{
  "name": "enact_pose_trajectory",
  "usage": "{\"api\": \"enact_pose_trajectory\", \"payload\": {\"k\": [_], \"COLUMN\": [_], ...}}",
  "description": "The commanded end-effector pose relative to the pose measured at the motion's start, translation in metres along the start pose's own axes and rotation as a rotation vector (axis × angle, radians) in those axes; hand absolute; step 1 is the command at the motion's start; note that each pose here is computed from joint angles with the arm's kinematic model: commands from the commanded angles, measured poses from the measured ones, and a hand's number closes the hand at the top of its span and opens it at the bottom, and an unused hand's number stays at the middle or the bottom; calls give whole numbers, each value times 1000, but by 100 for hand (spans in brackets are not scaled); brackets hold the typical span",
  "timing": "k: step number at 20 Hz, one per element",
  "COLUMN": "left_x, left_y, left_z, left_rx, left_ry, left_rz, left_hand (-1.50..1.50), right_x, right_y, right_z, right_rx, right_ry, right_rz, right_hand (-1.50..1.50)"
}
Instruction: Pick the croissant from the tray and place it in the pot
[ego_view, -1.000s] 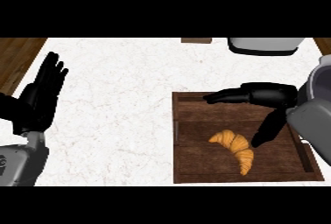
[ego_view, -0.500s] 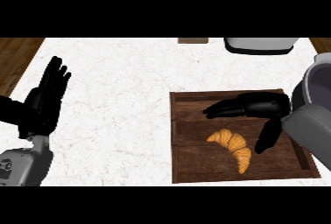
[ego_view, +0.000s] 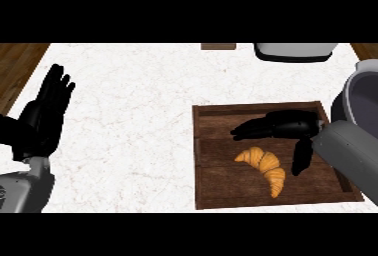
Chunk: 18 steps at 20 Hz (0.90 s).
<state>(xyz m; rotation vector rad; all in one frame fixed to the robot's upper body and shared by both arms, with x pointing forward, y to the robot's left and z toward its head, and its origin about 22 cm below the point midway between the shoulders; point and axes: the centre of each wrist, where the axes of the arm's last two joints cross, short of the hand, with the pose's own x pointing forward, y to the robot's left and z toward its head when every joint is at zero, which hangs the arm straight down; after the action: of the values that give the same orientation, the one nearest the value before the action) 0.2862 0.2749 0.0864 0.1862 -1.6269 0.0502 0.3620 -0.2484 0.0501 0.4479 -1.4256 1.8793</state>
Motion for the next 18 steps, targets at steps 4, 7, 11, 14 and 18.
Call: {"api": "enact_pose_trajectory", "payload": {"k": [4, 7, 11, 14, 18], "left_x": [4, -8, -8, -11, 1], "left_y": [20, 16, 12, -3, 9], "left_z": [4, 8, 7, 0, -9], "left_rx": [-3, -3, 9, 3, 13], "left_ry": [9, -1, 8, 19, 9], "left_rz": [5, 7, -2, 4, 10], "left_hand": [0, 0, 0, 0, 0], "right_x": [-10, -17, -29, -27, -22], "right_y": [8, 20, 26, 46, 27], "right_z": [-16, -29, -28, -47, -48], "right_rx": [96, 87, 96, 84, 146], "right_ry": [-125, -99, -72, -88, -178], "right_rz": [-83, -80, -72, -80, 25], "right_hand": [-150, -150, -150, -150, 150]}}
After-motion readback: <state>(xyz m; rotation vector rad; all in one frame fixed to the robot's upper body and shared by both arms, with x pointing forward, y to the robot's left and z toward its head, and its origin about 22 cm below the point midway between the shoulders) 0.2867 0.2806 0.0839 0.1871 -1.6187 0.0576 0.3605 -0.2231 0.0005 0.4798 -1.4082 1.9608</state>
